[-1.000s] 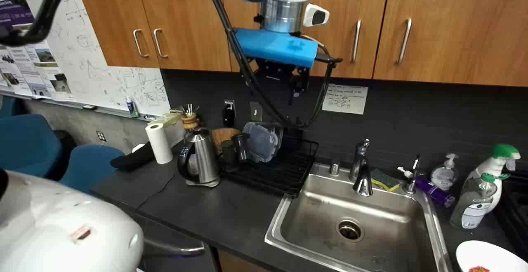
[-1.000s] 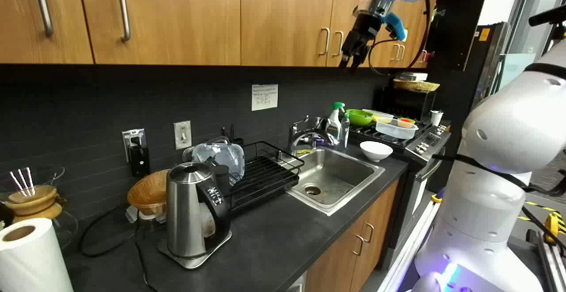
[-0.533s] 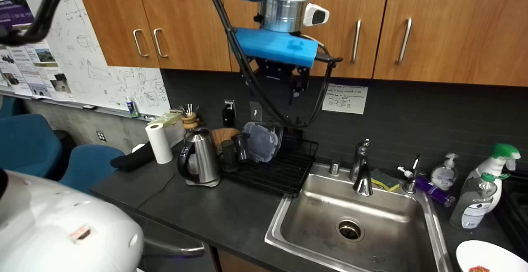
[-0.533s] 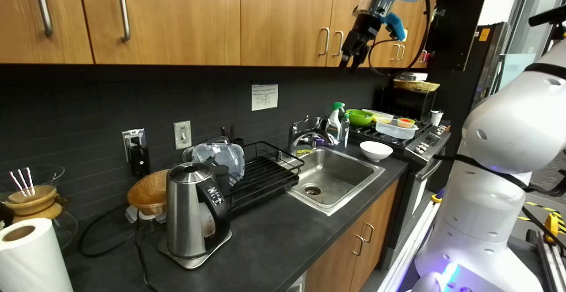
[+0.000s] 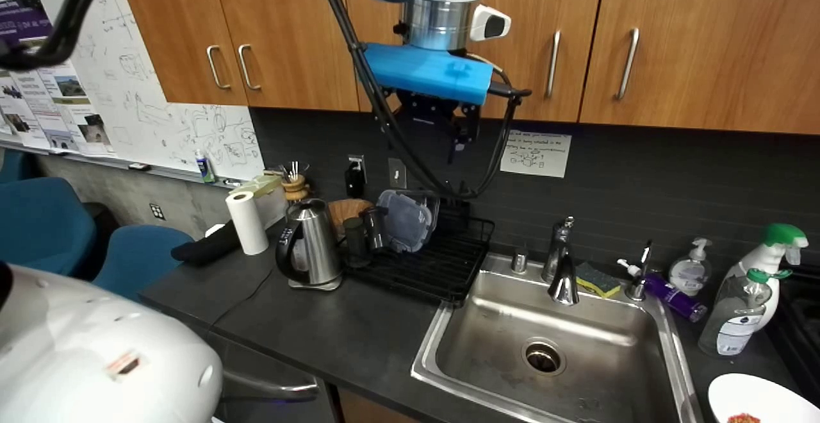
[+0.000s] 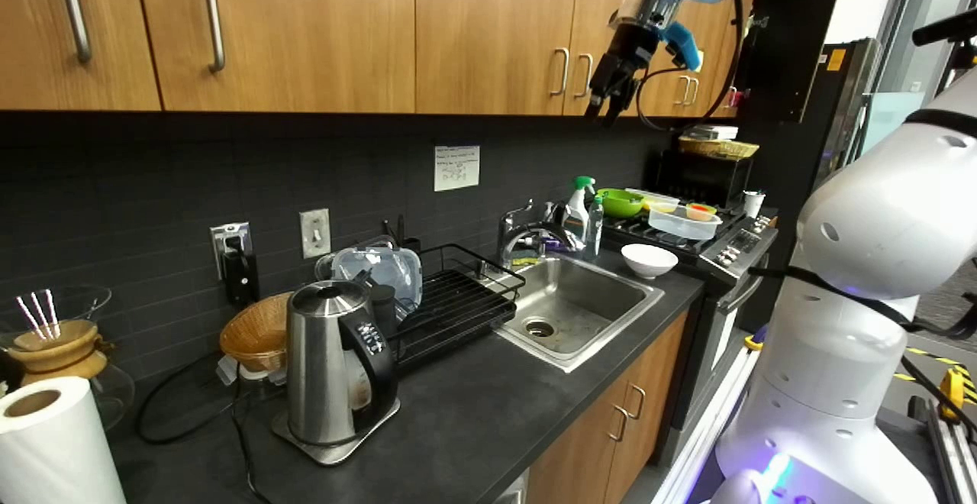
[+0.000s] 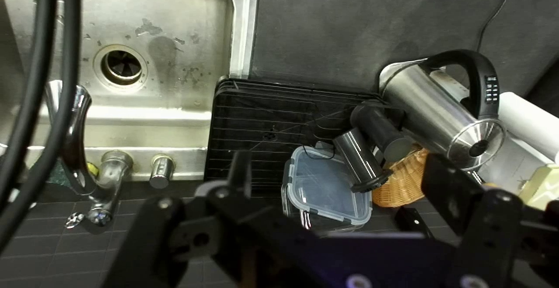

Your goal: Flip the switch on the electric kettle

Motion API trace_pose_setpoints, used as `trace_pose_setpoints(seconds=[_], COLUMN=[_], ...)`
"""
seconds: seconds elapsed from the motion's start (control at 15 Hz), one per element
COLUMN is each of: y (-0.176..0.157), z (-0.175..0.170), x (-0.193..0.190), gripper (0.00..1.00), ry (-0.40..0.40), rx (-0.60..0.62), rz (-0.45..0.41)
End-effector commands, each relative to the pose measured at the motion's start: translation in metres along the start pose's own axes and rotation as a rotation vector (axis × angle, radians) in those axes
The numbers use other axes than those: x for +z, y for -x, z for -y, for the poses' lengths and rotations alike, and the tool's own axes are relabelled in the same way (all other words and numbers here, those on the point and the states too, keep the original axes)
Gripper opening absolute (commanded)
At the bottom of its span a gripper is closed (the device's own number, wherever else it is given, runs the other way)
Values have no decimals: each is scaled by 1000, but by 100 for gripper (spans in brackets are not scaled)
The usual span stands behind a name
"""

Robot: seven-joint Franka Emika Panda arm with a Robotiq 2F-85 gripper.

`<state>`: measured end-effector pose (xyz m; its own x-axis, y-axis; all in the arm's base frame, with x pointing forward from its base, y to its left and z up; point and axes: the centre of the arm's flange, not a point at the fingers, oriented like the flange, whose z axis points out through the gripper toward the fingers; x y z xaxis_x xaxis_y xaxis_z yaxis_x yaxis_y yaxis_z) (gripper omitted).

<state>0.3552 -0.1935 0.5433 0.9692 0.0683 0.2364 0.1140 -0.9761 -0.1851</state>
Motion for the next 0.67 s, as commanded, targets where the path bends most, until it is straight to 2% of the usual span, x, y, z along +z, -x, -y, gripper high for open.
trace_pose_setpoints(seconds=[0.0, 0.6], y=[0, 1], z=[12, 50], x=[5, 39], gripper=[100, 100], ry=[37, 161], rx=[5, -78], rz=[14, 134])
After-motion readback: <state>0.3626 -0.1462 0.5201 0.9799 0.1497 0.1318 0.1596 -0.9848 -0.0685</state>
